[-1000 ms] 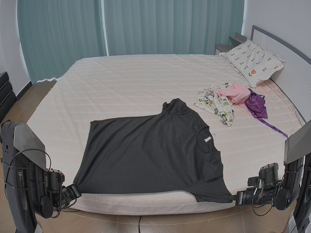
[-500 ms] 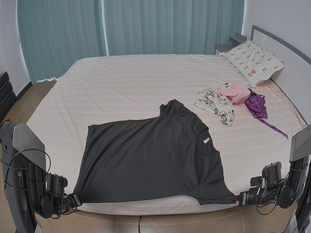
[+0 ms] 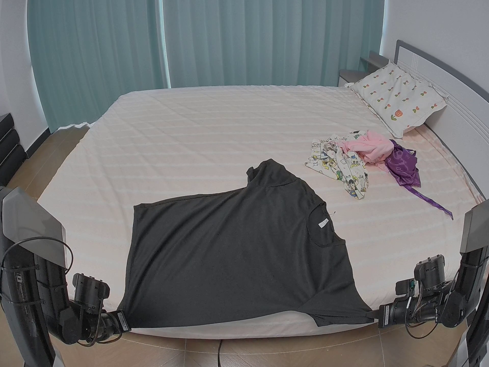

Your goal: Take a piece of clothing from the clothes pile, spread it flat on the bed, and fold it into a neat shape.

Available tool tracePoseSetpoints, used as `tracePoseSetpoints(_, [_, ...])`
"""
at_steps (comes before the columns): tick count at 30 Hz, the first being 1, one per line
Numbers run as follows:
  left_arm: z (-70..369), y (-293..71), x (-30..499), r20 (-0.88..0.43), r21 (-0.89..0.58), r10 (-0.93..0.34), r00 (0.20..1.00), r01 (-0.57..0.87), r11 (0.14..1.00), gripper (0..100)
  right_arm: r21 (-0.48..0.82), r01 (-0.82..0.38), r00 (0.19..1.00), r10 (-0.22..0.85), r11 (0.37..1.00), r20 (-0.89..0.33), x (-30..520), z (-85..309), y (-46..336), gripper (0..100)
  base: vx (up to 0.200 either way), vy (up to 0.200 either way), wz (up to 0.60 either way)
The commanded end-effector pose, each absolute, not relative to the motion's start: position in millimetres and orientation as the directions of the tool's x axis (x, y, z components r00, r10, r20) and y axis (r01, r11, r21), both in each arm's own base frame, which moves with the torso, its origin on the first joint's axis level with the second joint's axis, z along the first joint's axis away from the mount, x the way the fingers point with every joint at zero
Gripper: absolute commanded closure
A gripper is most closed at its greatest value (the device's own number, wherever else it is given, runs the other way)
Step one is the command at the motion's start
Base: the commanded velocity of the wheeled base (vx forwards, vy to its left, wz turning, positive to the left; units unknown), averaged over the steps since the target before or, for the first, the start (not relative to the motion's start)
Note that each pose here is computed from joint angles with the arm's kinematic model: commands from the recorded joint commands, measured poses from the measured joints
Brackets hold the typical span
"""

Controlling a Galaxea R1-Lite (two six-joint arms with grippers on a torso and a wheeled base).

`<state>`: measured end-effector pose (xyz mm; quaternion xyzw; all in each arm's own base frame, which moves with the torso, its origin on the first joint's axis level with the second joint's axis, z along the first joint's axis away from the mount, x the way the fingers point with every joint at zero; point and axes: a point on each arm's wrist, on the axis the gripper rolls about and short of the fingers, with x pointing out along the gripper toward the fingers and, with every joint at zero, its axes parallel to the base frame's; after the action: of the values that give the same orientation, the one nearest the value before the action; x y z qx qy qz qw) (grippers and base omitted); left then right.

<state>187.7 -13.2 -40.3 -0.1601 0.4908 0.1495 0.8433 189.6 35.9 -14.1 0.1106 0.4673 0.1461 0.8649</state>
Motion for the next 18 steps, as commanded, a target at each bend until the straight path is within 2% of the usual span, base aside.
tracePoseSetpoints(1, [-34.0, -13.5, 188.4, -0.852, -0.148, 0.09, 0.515, -0.403, 0.903, 100, 0.329, -0.148, 0.543, 0.355, 0.933, -0.762, 192.6, -11.1, 34.7, 100, 0.0, 0.0, 0.0])
tracePoseSetpoints(2, [-34.0, -13.5, 188.4, -0.852, -0.148, 0.09, 0.515, -0.403, 0.903, 100, 0.329, -0.148, 0.543, 0.355, 0.933, -0.762, 192.6, -11.1, 34.7, 100, 0.0, 0.0, 0.0])
tracePoseSetpoints(3, [-30.8, -13.3, 193.0, -0.824, -0.179, 0.088, 0.56, -0.404, 0.897, 100, 0.328, -0.153, 0.565, 0.355, 0.932, -0.745, 201.1, -10.0, 35.9, 100, 0.0, 0.0, 0.0])
tracePoseSetpoints(5, [-27.8, -13.3, 196.9, -0.797, -0.202, 0.085, 0.598, -0.397, 0.895, 100, 0.327, -0.159, 0.587, 0.356, 0.931, -0.727, 208.5, -8.1, 36.7, 100, 0.0, 0.0, 0.0])
tracePoseSetpoints(9, [-24.3, -13.1, 202.1, -0.76, -0.23, 0.084, 0.644, -0.387, 0.893, 100, 0.323, -0.172, 0.623, 0.357, 0.931, -0.696, 219.5, -4.0, 38.2, 100, 0.0, 0.0, 0.0])
tracePoseSetpoints(10, [-21.9, -11.2, 206.7, -0.731, -0.246, 0.091, 0.676, -0.386, 0.889, 100, 0.317, -0.188, 0.657, 0.358, 0.93, -0.664, 226.4, 4.5, 40.5, 100, 0.0, 0.0, 0.0])
tracePoseSetpoints(18, [-16.0, -7.8, 223.4, -0.647, -0.295, 0.102, 0.756, -0.372, 0.88, 100, 0.304, -0.227, 0.739, 0.367, 0.925, -0.565, 256.8, 24.8, 46.5, 100, 0.0, 0.0, 0.0])
